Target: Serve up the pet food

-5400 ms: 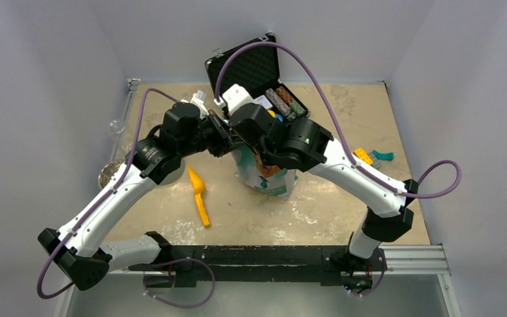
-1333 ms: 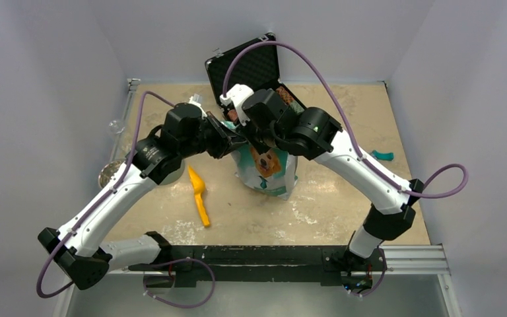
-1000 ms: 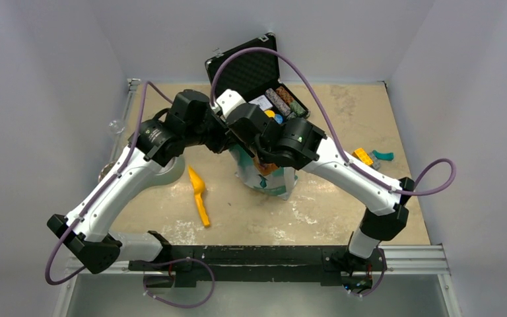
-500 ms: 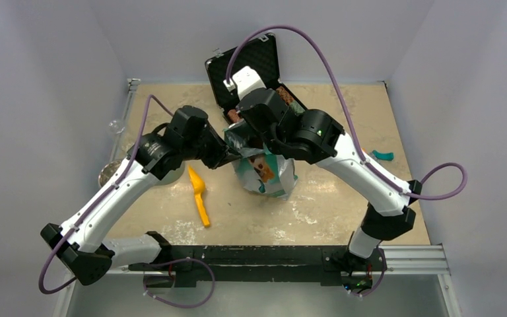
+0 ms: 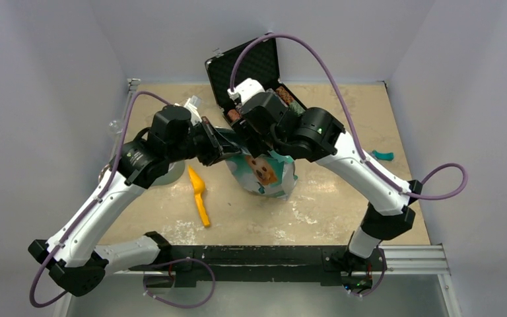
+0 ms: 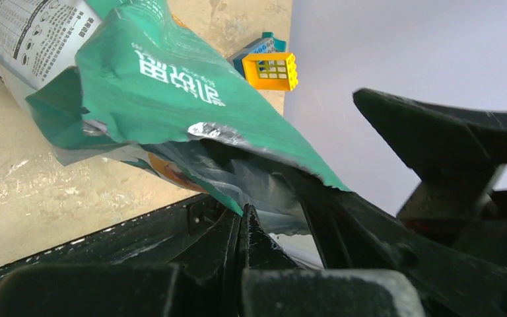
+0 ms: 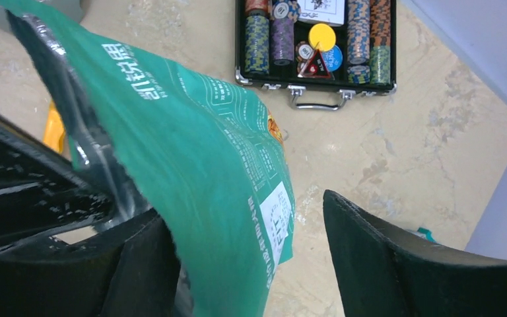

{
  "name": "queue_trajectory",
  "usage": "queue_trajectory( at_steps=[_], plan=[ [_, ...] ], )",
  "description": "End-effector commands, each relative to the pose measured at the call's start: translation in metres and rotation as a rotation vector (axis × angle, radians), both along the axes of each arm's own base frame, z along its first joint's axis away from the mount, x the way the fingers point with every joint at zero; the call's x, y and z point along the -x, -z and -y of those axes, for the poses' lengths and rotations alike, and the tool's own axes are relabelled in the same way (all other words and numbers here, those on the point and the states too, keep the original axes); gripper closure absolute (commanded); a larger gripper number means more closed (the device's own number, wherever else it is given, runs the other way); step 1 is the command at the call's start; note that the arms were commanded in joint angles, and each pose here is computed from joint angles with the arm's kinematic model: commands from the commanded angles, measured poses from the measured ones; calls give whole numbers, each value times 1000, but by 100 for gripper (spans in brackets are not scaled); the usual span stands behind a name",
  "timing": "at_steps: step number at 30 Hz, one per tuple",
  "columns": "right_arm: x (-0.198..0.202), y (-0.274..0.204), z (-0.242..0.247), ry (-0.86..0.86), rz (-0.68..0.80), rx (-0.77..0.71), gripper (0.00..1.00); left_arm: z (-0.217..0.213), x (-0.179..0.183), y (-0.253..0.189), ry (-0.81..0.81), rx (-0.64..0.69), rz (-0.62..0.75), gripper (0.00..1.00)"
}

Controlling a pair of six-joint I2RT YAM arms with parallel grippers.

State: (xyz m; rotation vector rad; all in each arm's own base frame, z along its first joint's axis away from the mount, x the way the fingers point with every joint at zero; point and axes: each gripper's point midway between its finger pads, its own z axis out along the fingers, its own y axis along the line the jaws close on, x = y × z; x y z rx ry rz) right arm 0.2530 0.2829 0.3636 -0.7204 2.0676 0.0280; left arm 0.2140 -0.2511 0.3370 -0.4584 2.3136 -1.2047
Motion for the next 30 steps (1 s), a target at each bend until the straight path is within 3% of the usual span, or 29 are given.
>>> queue_trajectory(
  at_steps=[1,4,7,11,13,17,22,30],
  plan=[
    [0,-9,0,12,-25,-55,20,-6,11,-38,48,54,137,100],
    [4,-9,-12,-29,-82,-93,22,-4,15,-40,72,60,146,100],
    [-2,-14,-8,27,-62,-103,50,-4,20,-43,107,51,155,100],
    [-4,-22,5,64,-26,-114,71,-7,29,-47,151,24,176,100],
    [-6,-22,18,127,-35,-138,100,-8,33,-54,183,20,208,100],
    [-11,-26,54,250,-61,-211,100,8,38,-71,273,96,240,100],
    [-17,-51,115,369,9,-248,100,65,27,-112,408,399,183,100],
    [-2,-86,194,515,149,-221,100,118,-3,-165,513,398,271,100]
  ],
)
